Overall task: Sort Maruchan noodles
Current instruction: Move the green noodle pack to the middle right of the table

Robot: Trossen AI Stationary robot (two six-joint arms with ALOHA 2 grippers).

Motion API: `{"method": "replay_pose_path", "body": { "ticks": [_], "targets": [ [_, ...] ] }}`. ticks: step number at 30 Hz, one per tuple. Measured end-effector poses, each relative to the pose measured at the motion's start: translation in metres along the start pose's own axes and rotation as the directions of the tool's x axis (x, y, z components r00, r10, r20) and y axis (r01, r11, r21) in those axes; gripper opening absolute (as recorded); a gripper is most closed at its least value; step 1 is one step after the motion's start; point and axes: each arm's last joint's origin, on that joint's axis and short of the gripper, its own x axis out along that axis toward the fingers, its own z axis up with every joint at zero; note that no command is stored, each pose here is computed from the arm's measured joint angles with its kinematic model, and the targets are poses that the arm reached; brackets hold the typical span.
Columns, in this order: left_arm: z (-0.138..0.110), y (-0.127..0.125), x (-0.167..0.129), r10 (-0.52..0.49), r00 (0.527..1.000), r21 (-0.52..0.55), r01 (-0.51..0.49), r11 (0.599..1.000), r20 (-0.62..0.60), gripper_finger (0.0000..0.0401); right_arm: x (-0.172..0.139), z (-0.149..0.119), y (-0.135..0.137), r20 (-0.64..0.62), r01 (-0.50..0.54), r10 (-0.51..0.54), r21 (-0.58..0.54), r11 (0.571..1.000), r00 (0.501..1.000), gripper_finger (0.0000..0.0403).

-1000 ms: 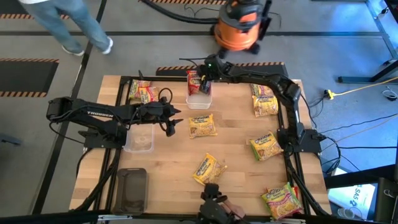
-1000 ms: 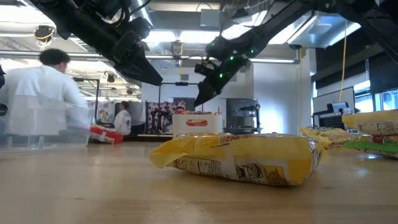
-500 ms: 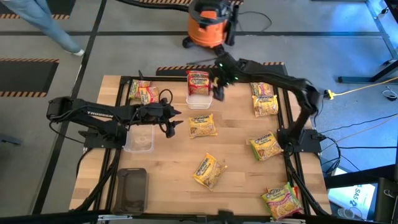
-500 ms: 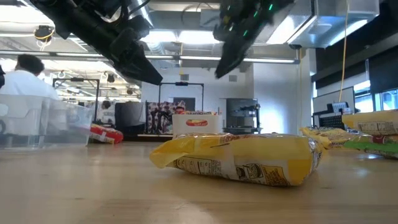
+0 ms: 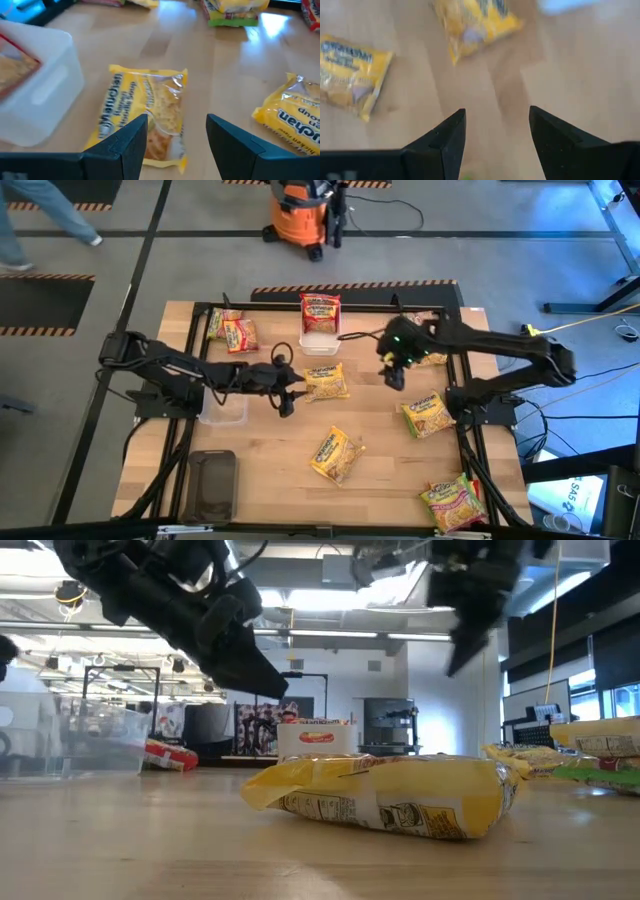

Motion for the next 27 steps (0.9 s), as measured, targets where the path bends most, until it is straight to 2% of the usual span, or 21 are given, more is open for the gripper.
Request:
{"method": "replay_pose_path", "body": {
  "ticks": [7,12,16,21,24,27],
  "targets": [
    [-0.007,-0.023,0.011,-0.066,0.998,-0.041,0.065,0.997,-0.01,0.0196,-0.005,-0.042,0.033,-0.005,-0.093,0.094,0.095,0.991,0.996,0.0193],
    [-0.001,-0.05,0.017,-0.106,0.994,-0.029,0.106,0.994,-0.006,0.0196,-0.01,-0.059,0.06,0.022,-0.066,0.064,0.089,0.994,0.998,0.0193],
    [0.0,-0.075,0.023,-0.147,0.989,-0.025,0.146,0.989,-0.016,0.0196,-0.009,-0.069,0.078,0.01,-0.084,0.084,0.101,0.991,0.996,0.0193],
    [-0.006,-0.104,0.027,-0.205,0.978,-0.013,0.205,0.979,-0.046,0.0196,-0.011,-0.075,0.116,0.05,-0.242,0.238,0.124,0.962,0.97,0.0193],
    [-0.01,-0.116,0.029,-0.214,0.975,-0.012,0.214,0.977,-0.053,0.0196,-0.012,-0.088,0.143,0.01,-0.35,0.352,0.133,0.927,0.936,0.0193],
    [-0.012,-0.125,0.028,-0.212,0.976,-0.011,0.212,0.977,-0.047,0.0196,-0.011,-0.106,0.161,-0.057,-0.35,0.362,0.156,0.924,0.931,0.0193]
  ]
}}
